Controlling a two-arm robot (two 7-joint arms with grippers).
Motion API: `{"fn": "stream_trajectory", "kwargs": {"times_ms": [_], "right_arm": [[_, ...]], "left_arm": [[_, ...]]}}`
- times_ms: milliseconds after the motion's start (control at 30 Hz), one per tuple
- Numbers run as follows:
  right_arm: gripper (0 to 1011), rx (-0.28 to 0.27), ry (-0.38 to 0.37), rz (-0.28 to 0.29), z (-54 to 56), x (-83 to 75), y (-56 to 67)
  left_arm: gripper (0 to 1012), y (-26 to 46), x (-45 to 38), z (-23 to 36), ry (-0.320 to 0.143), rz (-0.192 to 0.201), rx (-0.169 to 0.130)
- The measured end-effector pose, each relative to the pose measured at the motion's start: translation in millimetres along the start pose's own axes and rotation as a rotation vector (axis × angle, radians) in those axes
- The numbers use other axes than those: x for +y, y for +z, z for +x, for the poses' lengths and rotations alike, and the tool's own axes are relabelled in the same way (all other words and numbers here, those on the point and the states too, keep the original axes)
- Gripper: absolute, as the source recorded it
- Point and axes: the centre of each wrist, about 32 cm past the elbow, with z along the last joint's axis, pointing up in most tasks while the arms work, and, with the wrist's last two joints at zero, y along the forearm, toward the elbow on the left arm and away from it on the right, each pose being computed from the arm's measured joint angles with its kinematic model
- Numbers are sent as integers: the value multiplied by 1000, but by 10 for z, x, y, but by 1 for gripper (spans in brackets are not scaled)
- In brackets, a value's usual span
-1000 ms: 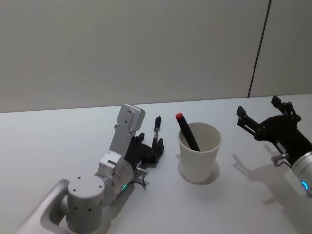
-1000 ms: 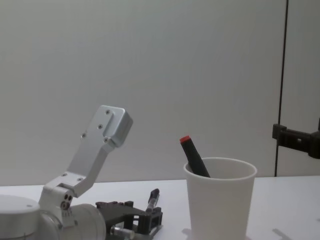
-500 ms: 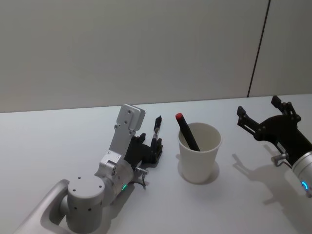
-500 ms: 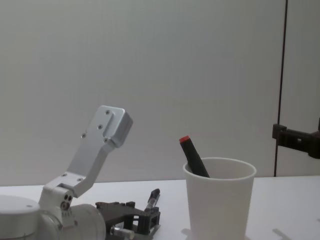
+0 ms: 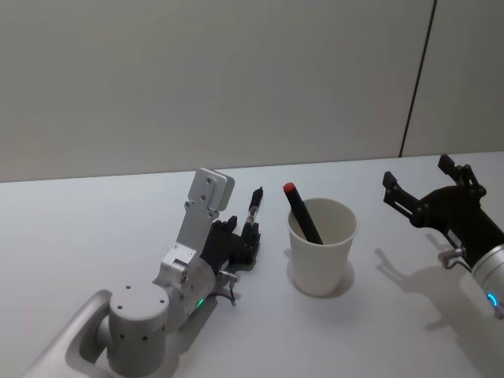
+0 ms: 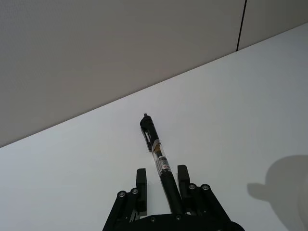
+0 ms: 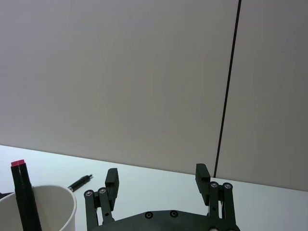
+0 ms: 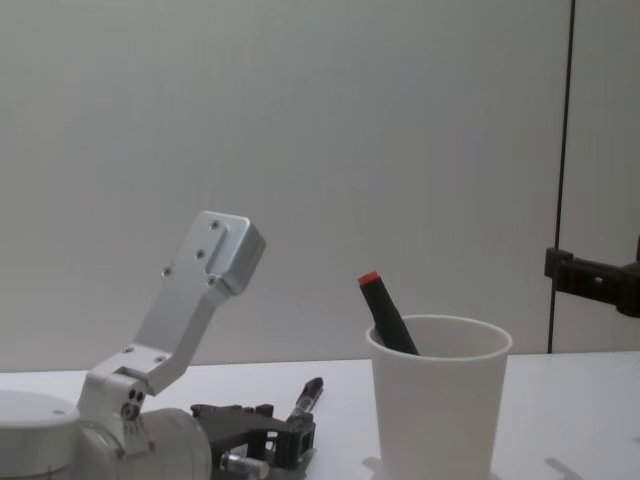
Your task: Place the pen into the pen holder.
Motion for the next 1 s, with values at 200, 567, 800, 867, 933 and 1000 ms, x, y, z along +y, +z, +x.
{"fn": "stream_trajectory", "kwargs": {"times_ms": [200, 567, 800, 867, 933, 1000], "right_arm": [[1001, 0, 0, 0, 0, 0, 0], [1001, 0, 0, 0, 0, 0, 0], [1001, 0, 0, 0, 0, 0, 0], [1001, 0, 0, 0, 0, 0, 0], [1001, 0, 0, 0, 0, 0, 0], [1001, 0, 0, 0, 0, 0, 0]], "left_arm": [[352, 0, 0, 0, 0, 0, 0], [286, 0, 0, 0, 0, 1, 0], [240, 0, 0, 0, 0, 1, 0], [222, 0, 0, 0, 0, 1, 0], [213, 0, 0, 0, 0, 1, 0], [198, 0, 0, 0, 0, 1, 0]]}}
